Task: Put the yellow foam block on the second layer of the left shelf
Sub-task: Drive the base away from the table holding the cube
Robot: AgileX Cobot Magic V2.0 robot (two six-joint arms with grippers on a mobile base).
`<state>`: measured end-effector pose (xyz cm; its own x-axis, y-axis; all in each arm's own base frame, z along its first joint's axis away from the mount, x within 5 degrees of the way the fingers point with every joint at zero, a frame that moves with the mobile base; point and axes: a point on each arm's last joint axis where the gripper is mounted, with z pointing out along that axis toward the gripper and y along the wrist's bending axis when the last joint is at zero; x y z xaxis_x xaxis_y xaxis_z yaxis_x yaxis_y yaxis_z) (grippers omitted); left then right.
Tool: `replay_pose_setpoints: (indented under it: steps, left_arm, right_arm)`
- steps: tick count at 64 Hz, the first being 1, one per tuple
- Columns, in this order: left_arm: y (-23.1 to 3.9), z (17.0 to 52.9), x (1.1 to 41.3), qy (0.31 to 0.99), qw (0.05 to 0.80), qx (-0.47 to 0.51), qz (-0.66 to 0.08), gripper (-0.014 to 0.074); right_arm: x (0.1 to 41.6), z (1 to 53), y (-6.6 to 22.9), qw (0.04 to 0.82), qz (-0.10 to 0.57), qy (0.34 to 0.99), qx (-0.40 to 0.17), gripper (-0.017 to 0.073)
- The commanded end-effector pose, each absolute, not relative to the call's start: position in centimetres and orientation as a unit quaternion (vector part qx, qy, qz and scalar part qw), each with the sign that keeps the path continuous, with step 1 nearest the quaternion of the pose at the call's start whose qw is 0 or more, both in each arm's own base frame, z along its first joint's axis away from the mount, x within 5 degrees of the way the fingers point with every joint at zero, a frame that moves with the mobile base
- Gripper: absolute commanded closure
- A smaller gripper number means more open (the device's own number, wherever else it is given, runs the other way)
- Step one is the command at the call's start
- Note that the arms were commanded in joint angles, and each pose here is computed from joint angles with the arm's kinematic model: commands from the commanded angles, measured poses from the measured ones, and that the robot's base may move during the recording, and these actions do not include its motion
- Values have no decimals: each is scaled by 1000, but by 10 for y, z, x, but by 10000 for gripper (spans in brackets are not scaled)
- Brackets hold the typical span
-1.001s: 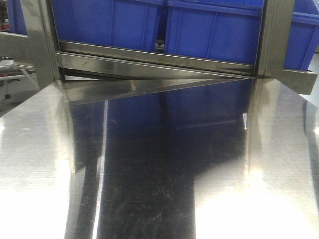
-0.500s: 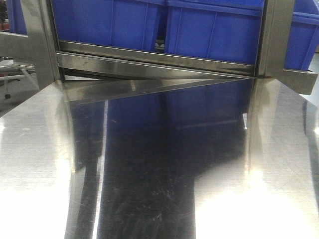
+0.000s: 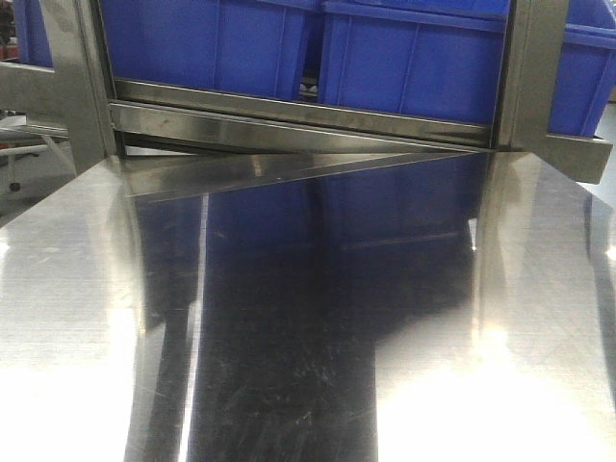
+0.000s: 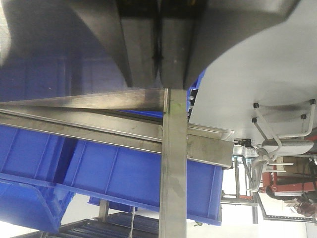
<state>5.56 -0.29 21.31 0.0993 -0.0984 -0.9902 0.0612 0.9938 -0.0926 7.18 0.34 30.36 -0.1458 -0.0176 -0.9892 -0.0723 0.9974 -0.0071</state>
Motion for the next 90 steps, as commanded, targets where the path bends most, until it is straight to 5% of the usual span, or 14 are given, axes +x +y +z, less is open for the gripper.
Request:
replay_pose_setpoints:
  steps: [1, 90]
  left_arm:
    - [-3, 214, 54, 638, 768, -14, -61, 457]
    - [-3, 214, 54, 638, 768, -14, -61, 457]
  right_arm:
    - [72, 320, 4, 693, 16, 719, -43, 148]
    - [72, 320, 4, 693, 16, 719, -43, 148]
